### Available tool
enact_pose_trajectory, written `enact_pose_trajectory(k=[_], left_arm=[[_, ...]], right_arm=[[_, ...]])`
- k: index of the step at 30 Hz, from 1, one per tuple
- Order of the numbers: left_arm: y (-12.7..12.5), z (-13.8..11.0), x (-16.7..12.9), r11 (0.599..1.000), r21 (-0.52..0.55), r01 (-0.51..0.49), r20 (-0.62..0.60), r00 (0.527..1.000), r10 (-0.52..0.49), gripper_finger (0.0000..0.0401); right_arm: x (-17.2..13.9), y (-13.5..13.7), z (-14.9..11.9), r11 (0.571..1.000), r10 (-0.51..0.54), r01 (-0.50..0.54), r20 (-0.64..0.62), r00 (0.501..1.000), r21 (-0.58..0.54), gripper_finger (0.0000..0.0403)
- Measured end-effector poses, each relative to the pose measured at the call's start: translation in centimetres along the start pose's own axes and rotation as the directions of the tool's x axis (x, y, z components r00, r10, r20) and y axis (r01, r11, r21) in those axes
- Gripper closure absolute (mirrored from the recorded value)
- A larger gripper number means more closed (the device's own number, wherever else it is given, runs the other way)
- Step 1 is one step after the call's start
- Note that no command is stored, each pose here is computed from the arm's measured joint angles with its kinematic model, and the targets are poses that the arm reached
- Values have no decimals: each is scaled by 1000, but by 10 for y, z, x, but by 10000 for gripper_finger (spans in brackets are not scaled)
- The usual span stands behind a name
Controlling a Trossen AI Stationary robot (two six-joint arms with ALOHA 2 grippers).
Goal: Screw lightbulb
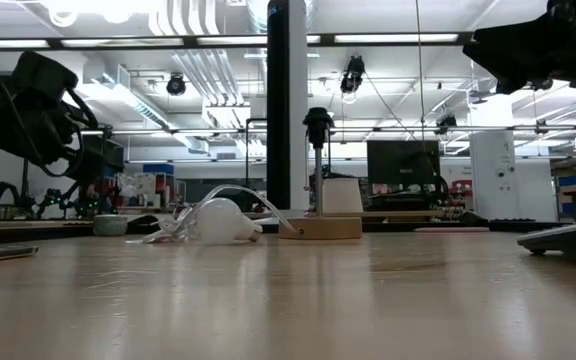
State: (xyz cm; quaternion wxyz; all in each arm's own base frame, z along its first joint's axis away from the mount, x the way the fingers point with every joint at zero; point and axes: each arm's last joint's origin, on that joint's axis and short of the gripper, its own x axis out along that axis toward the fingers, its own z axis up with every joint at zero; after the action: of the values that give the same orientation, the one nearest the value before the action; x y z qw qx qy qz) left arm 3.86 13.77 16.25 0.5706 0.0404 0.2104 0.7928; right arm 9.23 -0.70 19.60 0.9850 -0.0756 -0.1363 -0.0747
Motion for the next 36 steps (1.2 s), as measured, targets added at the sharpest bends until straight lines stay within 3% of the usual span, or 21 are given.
enact_pose_trajectory(k=[21, 26, 33, 36], left_arm=[[0, 0, 0, 1000, 0, 0, 0, 1000, 0, 99], [2, 1, -2, 1000, 7, -9, -8, 1000, 9, 99], [15, 20, -10, 987, 152, -61, 118, 992, 43, 99], [23, 30, -17, 995, 74, -71, 181, 982, 57, 99]], right_arm=[[0, 0, 0, 1000, 0, 0, 0, 1000, 0, 204], [0, 0, 0, 998, -1, 1, 0, 1000, 63, 204], [0, 0, 0, 995, -1, 2, 0, 1000, 96, 204], [0, 0, -1, 995, -2, 2, -7, 1000, 96, 204]])
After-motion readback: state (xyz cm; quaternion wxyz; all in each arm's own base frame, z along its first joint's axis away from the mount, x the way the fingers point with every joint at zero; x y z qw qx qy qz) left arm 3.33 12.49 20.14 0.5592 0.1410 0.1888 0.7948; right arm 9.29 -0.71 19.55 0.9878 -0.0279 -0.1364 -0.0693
